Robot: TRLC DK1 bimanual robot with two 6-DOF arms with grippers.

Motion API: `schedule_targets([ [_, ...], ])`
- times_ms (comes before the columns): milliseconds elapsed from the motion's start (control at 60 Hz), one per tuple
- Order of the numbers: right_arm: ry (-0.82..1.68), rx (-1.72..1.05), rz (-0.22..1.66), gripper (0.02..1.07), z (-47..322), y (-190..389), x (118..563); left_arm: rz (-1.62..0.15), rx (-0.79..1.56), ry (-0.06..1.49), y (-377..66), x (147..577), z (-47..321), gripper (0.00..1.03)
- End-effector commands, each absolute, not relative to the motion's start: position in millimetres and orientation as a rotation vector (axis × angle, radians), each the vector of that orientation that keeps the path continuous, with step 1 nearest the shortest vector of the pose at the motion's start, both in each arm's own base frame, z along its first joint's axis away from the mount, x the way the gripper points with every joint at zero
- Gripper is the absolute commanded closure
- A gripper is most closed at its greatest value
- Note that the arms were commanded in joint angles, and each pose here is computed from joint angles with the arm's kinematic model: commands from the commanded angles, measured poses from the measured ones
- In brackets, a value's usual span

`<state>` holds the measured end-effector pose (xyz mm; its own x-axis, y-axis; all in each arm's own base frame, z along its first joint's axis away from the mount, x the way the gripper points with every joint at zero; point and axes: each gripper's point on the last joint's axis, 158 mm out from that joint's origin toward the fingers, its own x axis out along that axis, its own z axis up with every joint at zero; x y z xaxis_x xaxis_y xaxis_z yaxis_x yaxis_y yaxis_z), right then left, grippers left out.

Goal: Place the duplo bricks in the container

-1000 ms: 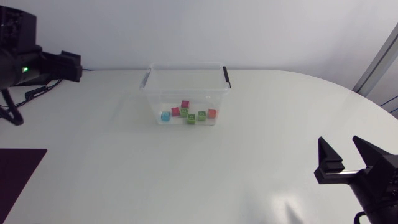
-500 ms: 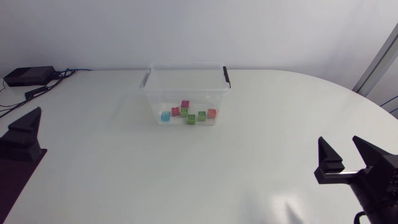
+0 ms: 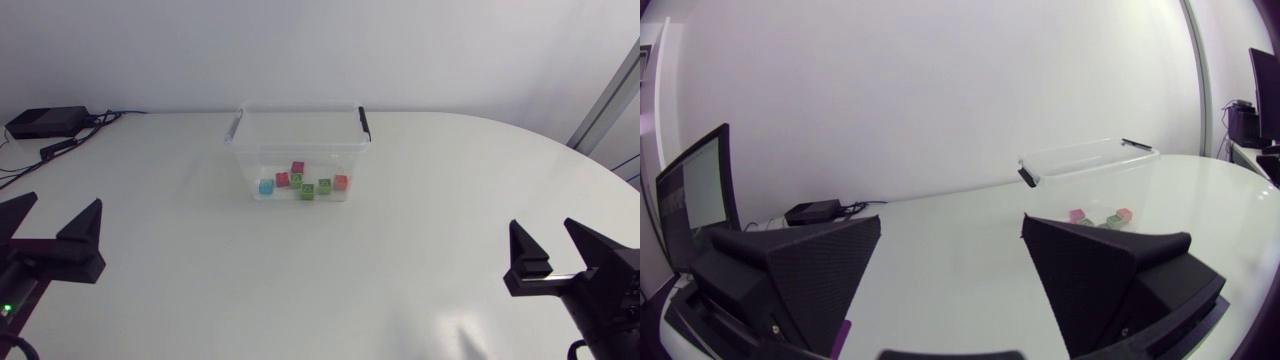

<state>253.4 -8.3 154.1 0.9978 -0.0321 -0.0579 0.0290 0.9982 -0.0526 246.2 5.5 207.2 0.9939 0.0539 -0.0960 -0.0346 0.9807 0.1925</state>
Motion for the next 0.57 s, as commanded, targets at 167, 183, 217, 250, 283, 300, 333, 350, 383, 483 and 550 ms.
schedule_targets([
  [167,0.059,-0.019,-0.019,0.07,148.7,-4.5,254.2,0.016,0.079,0.081,1.4,251.0,175.2,0.04],
  [183,0.059,-0.018,-0.018,0.07,148.8,-4.3,254.3,0.014,0.073,0.080,1.0,251.3,173.2,0.04],
  [217,0.058,-0.015,-0.017,0.07,148.8,-3.9,254.3,0.009,0.061,0.077,0.3,251.8,169.6,0.04],
  [250,0.058,-0.012,-0.015,0.07,148.9,-3.5,254.3,0.004,0.049,0.073,-0.4,252.3,165.7,0.04],
  [283,0.058,-0.009,-0.014,0.07,148.9,-3.1,254.3,-0.002,0.036,0.070,-1.2,252.8,161.6,0.04],
  [300,0.058,-0.008,-0.013,0.07,149.0,-3.0,254.3,-0.003,0.032,0.069,-1.4,253.0,160.4,0.04],
  [333,0.057,-0.005,-0.012,0.07,149.0,-2.6,254.3,-0.009,0.019,0.066,-2.1,253.4,156.5,0.04],
  [350,0.057,-0.004,-0.012,0.07,149.0,-2.4,254.3,-0.011,0.014,0.065,-2.4,253.6,154.9,0.04],
  [383,0.057,-0.001,-0.010,0.07,149.1,-2.0,254.4,-0.016,0.002,0.062,-3.1,254.0,151.1,0.04],
  [483,0.057,0.000,-0.010,0.07,149.1,-1.9,254.4,-0.017,-0.001,0.061,-3.2,254.2,150.2,0.04],
  [550,0.057,0.000,-0.010,0.07,149.1,-1.9,254.4,-0.017,-0.001,0.061,-3.2,254.2,150.2,0.04],
])
